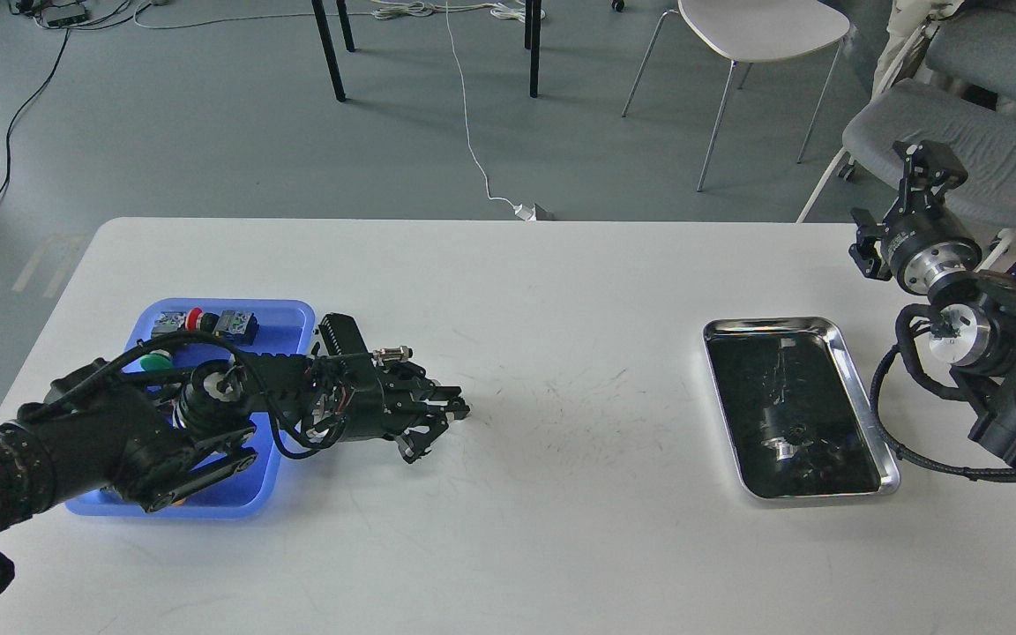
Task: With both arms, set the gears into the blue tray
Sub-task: 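Lower the left gripper into the blue tray among the parts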
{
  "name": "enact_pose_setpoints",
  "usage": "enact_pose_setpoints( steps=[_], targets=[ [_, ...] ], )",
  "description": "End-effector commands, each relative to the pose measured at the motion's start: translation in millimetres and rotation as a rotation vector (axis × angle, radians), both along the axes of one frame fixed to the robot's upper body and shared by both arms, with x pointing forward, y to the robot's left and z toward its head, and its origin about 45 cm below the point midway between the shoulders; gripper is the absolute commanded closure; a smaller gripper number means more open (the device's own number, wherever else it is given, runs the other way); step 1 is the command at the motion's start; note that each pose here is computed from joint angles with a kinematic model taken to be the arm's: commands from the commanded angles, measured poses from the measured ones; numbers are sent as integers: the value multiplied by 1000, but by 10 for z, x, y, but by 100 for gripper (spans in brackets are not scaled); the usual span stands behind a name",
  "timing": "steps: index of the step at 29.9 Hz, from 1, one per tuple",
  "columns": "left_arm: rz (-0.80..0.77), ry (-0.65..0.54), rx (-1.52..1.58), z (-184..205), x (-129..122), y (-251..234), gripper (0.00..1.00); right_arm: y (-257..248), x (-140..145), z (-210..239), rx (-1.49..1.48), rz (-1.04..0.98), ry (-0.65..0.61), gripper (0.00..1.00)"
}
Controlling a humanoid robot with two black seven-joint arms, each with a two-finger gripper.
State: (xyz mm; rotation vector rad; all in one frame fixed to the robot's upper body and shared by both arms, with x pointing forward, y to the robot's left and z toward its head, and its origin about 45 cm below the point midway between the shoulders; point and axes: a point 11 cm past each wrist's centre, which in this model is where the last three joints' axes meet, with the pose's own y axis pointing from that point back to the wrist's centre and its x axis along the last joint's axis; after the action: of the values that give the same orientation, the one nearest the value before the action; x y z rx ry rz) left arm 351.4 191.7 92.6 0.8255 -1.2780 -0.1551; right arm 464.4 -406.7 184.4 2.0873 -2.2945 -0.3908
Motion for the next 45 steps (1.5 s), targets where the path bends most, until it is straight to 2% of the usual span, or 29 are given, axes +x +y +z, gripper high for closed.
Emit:
enact_pose_setpoints(
  steps=[1,5,8,13,21,28,33,39,45],
  targets=[
    [0,-11,6,51,46,21,90,2,-6,-18,0,0,2,5],
    [20,-45,31,199,175,195,90,8,-5,-17,2,3,2,5],
    [8,-46,32,292,178,203,90,3,-6,-17,2,0,2,5],
    [60,-79,70,468,315,510,90,18,-3,-20,3,5,2,5],
    [153,-96,139,561,347,1088,90,46,5,-22,7,10,1,5],
    [274,-112,207,724,306,1759,90,58,6,-22,10,14,0,5],
    [350,-79,251,669,81,2198,90,61,11,-15,8,15,-1,5],
    [399,-54,258,638,-76,2417,90,65,16,-8,9,17,-2,5],
    [429,-21,218,563,-137,2385,90,91,-7,-64,-18,38,19,5]
  ],
)
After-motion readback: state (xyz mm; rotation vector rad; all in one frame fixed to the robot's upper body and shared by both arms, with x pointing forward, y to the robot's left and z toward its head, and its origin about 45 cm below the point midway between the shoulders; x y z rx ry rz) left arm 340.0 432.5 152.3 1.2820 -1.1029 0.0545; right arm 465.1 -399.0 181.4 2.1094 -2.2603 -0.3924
